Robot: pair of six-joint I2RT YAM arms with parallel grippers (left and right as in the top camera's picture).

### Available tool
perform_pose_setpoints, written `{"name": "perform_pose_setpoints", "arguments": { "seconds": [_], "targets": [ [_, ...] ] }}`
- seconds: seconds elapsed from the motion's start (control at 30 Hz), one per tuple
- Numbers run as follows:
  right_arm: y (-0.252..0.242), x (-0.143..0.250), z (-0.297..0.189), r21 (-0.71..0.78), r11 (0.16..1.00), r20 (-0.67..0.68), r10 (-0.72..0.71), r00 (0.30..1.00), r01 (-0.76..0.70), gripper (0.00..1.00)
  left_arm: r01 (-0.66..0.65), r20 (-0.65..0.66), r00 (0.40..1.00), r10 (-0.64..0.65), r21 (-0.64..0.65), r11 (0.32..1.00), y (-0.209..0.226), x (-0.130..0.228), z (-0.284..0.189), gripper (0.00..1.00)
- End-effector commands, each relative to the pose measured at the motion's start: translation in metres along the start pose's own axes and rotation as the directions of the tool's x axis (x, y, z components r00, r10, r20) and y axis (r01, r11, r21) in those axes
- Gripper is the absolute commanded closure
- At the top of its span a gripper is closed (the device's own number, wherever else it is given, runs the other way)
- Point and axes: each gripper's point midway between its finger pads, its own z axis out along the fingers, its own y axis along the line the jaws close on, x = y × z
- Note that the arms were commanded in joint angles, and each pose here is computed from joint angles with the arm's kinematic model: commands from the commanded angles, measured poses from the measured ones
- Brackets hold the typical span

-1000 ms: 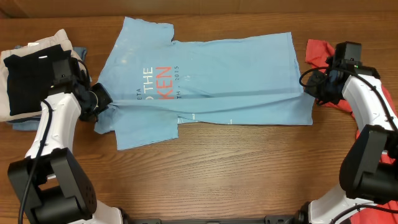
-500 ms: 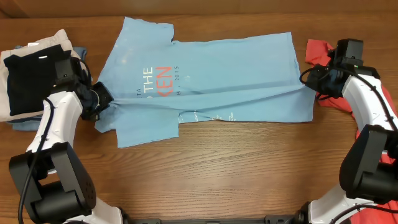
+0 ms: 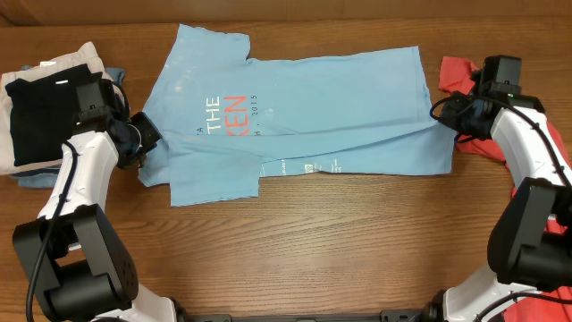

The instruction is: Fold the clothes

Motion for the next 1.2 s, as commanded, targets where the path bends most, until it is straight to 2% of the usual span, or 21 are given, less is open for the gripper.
{"name": "perform_pose_setpoints", "arguments": {
  "seconds": [0.0, 0.13, 0.3, 0.47, 0.63, 0.93, 1.17],
  "targets": [
    [0.007, 0.004, 0.010, 0.002, 1.000, -0.013, -0.024, 1.000, 0.024, 0.96, 0.010, -0.004, 1.000, -0.010, -0.006, 1.000, -0.001, 0.002, 0.003, 0.91],
    [0.017, 0.005, 0.014, -0.010, 0.999, -0.008, -0.045, 0.999, 0.045, 0.96, 0.012, -0.020, 1.000, -0.013, -0.012, 1.000, 0.000, 0.006, 0.003, 0.90],
    [0.031, 0.005, 0.021, -0.027, 0.997, 0.007, -0.072, 0.997, 0.072, 0.96, 0.022, -0.105, 0.994, -0.024, -0.022, 1.000, 0.002, 0.027, 0.002, 0.88],
    [0.034, 0.013, 0.038, -0.025, 0.996, -0.022, -0.084, 0.996, 0.083, 0.95, -0.004, -0.162, 0.987, -0.002, -0.037, 0.999, -0.001, 0.044, 0.001, 0.76],
    [0.031, 0.021, 0.049, -0.016, 0.997, -0.054, -0.079, 0.995, 0.078, 0.83, -0.045, -0.169, 0.985, 0.039, -0.033, 0.998, -0.010, 0.050, 0.003, 0.72],
    [0.026, 0.032, 0.048, -0.001, 0.997, -0.103, -0.074, 0.992, 0.075, 0.76, -0.100, -0.171, 0.982, 0.077, -0.132, 0.986, 0.003, 0.052, 0.018, 0.70],
    [0.024, 0.039, 0.047, 0.007, 0.997, -0.130, -0.072, 0.989, 0.073, 0.76, -0.106, -0.225, 0.972, 0.065, -0.179, 0.978, 0.016, 0.062, 0.040, 0.70]
  ]
}}
